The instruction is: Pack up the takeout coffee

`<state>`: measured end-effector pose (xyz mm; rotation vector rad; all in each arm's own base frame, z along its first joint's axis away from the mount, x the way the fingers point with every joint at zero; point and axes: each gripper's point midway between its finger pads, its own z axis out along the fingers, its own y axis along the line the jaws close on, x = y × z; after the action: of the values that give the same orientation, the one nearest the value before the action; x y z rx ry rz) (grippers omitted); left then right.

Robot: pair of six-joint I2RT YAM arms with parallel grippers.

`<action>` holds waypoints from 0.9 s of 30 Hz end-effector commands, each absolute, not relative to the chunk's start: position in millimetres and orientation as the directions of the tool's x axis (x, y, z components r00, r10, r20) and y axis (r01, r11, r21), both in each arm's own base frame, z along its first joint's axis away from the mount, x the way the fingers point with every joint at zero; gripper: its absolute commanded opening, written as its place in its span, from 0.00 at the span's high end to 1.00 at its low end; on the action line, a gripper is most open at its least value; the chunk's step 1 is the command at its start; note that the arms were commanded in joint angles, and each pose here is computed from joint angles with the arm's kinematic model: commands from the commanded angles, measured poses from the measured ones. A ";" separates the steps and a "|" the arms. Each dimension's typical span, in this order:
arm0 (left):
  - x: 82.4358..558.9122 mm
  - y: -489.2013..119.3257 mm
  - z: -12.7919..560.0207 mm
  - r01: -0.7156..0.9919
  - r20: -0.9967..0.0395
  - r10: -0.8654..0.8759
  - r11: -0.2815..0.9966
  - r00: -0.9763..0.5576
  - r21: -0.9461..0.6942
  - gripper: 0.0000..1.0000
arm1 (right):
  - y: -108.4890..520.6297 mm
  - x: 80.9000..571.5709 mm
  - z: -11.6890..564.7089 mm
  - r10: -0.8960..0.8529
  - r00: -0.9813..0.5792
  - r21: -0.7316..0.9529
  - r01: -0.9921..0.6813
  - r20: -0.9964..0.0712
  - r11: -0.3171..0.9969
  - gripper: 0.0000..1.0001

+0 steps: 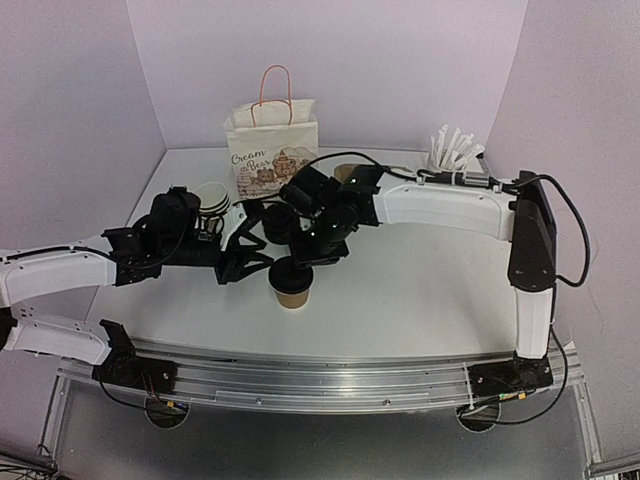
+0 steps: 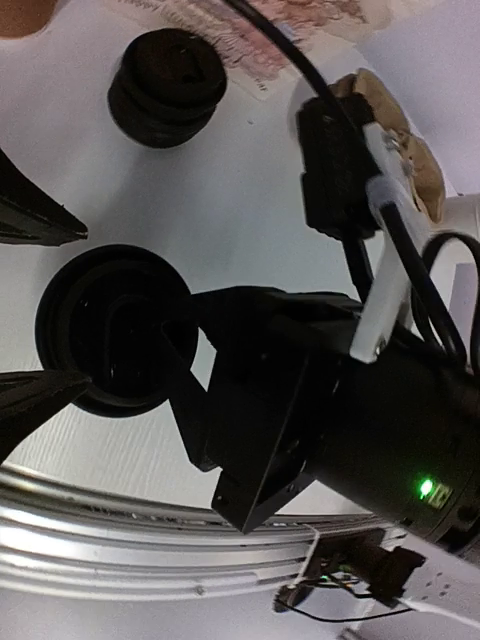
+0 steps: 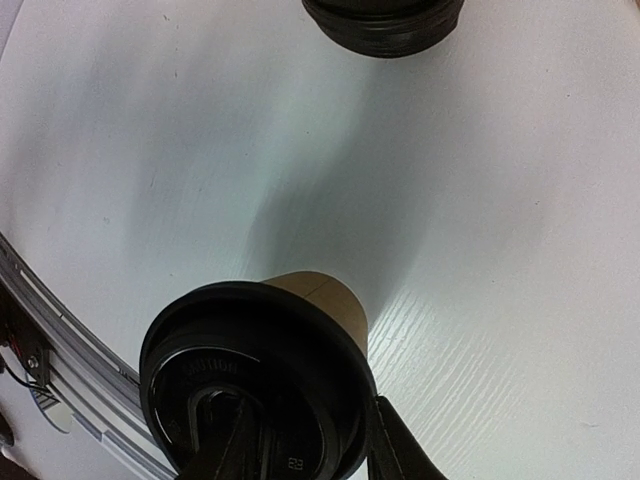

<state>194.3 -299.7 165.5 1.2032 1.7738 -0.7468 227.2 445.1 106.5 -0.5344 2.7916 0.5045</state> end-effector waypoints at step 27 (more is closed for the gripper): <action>197.9 -284.2 111.9 0.551 -0.628 0.069 0.559 -0.775 -0.619 0.56 | 453.5 226.9 108.5 -0.246 -0.904 0.239 -0.340 -0.349 0.910 0.66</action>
<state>189.2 -283.0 105.3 0.5490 2.2792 -1.1486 224.8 448.2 106.9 -0.4473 2.7712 0.4444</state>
